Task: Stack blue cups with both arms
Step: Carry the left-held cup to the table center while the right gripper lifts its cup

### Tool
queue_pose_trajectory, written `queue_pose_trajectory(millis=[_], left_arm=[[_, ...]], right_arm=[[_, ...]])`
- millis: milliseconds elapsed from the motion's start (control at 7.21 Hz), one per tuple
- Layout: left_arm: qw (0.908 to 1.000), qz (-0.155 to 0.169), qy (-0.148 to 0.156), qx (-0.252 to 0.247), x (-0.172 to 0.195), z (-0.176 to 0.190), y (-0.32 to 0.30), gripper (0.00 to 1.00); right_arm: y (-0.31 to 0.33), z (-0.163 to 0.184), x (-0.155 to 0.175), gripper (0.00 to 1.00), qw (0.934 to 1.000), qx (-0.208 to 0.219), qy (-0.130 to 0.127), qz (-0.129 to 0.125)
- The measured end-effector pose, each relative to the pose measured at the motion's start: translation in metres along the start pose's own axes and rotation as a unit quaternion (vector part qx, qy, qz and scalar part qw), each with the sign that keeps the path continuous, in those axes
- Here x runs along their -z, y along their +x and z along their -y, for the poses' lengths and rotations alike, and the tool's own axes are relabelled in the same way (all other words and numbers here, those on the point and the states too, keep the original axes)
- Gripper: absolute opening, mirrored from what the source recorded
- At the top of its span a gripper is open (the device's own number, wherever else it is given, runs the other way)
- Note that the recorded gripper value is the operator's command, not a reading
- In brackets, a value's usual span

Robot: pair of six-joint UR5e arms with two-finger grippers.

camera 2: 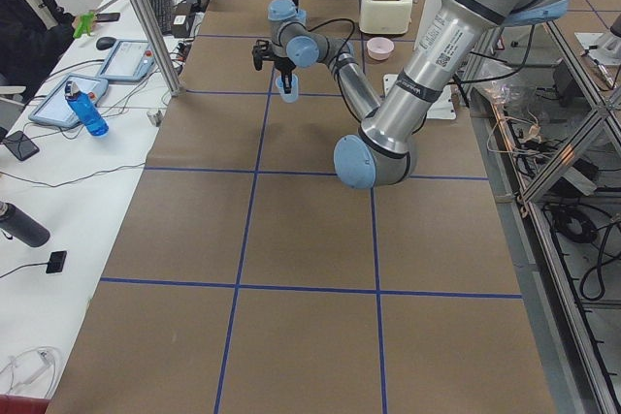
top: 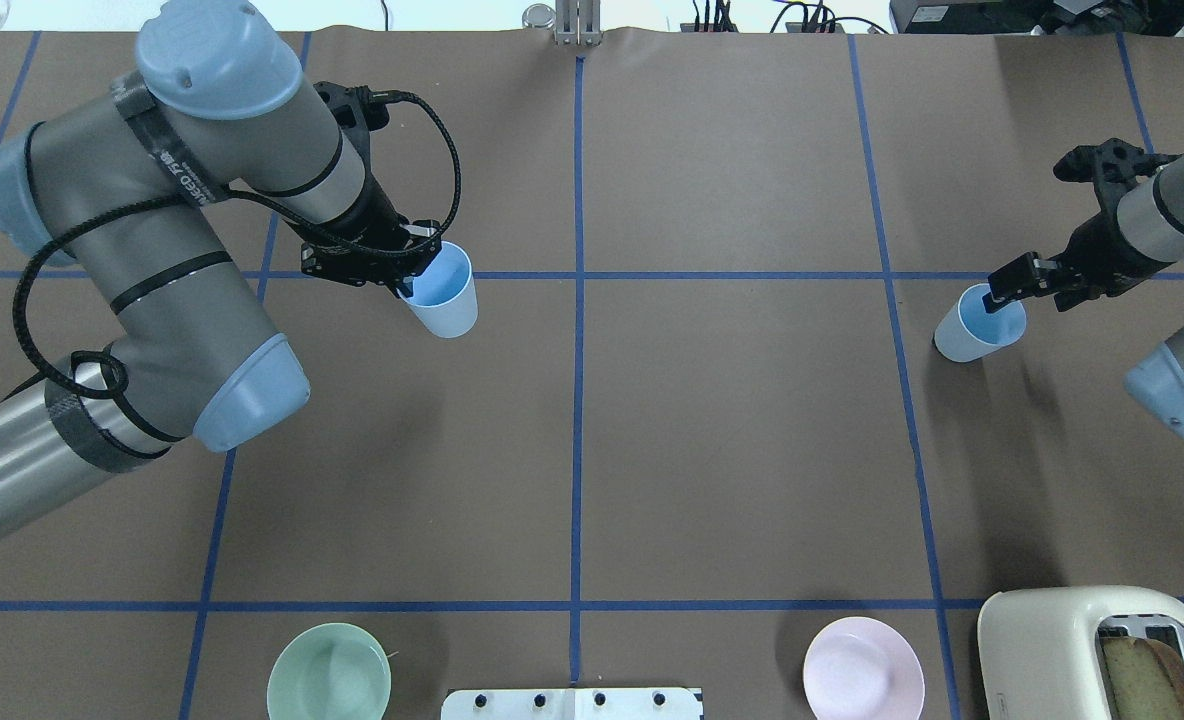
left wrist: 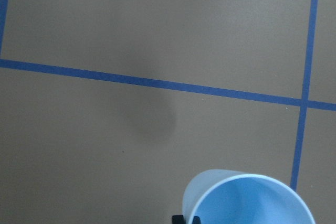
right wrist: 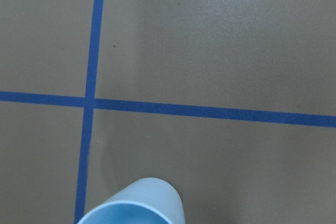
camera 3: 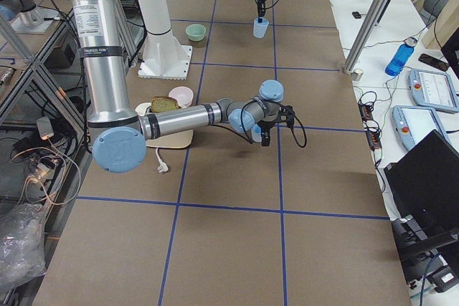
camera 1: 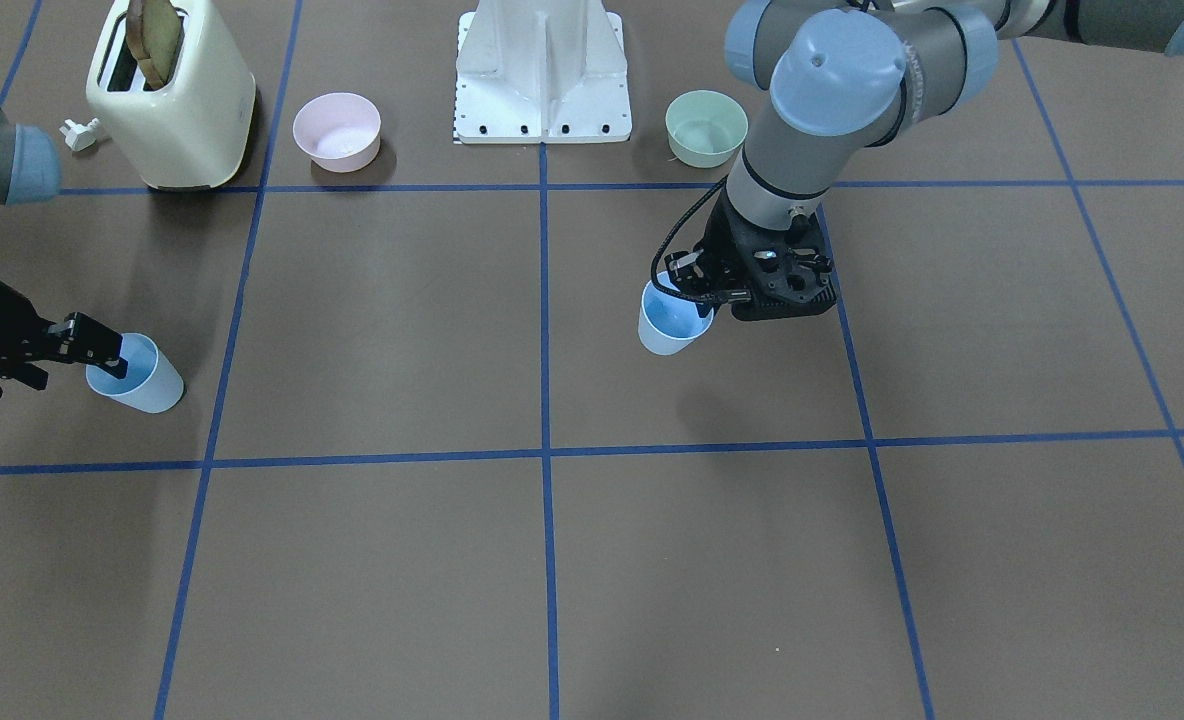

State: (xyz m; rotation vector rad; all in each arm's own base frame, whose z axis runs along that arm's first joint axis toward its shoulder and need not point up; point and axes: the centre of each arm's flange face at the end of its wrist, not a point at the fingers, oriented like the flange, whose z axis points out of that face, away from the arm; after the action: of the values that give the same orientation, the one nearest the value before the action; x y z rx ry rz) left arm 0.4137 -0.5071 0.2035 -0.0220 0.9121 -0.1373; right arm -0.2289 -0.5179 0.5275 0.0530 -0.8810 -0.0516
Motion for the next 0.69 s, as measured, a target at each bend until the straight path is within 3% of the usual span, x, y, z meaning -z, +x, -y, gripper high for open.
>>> queue_pose_trajectory(millis=[139, 693], left_arm=[[1.0000, 0.000, 0.000, 0.000, 0.000, 0.000, 0.001, 0.00], [1.0000, 0.002, -0.002, 0.003, -0.008, -0.007, 0.019, 0.00]], right_arm=[[-0.002, -0.001, -0.002, 0.00, 1.0000, 0.002, -0.002, 0.000], [-0.014, -0.004, -0.003, 0.00, 0.9999, 0.011, -0.002, 0.001]])
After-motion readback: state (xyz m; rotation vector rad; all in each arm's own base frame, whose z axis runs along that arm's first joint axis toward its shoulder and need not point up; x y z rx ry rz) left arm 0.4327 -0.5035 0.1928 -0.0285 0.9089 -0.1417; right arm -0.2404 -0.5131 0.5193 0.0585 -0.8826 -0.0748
